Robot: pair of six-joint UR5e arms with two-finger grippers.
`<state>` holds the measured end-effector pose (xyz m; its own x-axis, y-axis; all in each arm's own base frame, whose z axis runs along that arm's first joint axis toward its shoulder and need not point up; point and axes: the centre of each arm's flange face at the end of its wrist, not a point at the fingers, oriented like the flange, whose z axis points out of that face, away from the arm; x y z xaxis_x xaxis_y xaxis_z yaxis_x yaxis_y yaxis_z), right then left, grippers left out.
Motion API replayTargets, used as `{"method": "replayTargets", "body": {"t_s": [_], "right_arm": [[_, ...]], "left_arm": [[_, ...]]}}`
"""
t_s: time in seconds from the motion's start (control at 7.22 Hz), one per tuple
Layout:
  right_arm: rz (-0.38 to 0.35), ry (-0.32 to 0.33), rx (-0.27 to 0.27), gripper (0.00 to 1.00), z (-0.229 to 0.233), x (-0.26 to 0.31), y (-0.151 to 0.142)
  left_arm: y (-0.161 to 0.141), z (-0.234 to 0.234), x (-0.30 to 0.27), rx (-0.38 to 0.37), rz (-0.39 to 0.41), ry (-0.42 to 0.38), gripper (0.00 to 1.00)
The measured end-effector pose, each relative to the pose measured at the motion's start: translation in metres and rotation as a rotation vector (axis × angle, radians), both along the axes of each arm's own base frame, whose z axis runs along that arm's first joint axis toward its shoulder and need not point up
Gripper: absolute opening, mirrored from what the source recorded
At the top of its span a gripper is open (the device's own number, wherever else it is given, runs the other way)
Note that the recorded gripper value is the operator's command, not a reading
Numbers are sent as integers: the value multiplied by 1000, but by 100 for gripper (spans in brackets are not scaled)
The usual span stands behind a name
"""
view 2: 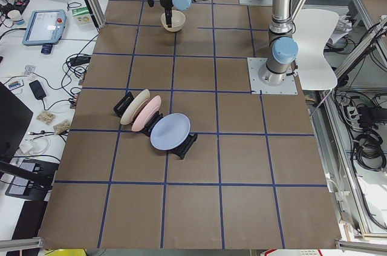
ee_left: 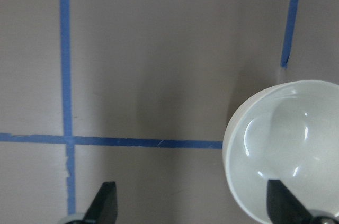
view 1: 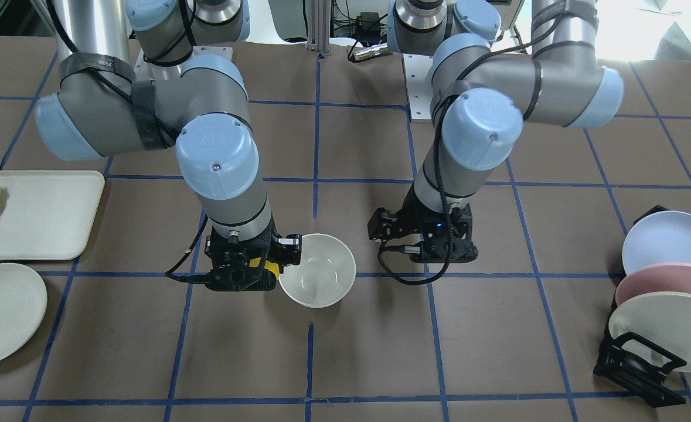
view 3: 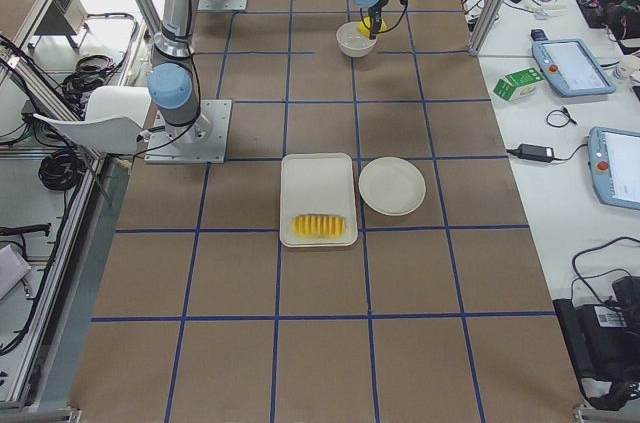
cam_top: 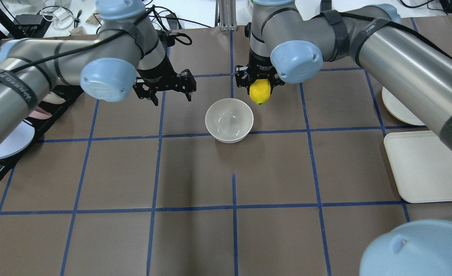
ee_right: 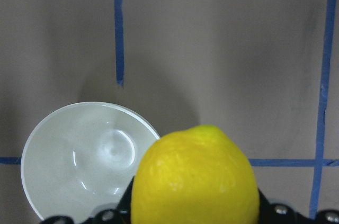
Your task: Place bowl and put lemon in it
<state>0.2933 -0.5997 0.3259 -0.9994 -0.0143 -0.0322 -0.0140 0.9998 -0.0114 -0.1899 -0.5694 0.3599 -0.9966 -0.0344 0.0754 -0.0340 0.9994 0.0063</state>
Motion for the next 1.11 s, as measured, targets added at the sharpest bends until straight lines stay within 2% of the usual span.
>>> {"method": "replayTargets", "body": {"t_s": [0.28,0.55,0.83,0.97,1.11], "right_arm": [[23,9,11,24,-28,42,15],[48,11,2,26,-62,70,25],[54,9,18,33,-89,78,25],[59,9,27,63,-96,80,26],[62,10,32,100,-101,81,26]], "left_arm": [[21,53,43,-16,-38,-20,100],[47,96,57,-54,-53,-43,100],[69,129,62,-65,-49,-53,100],[68,135,63,-66,-47,-56,100],[65,139,64,-70,-44,-56,100]]}}
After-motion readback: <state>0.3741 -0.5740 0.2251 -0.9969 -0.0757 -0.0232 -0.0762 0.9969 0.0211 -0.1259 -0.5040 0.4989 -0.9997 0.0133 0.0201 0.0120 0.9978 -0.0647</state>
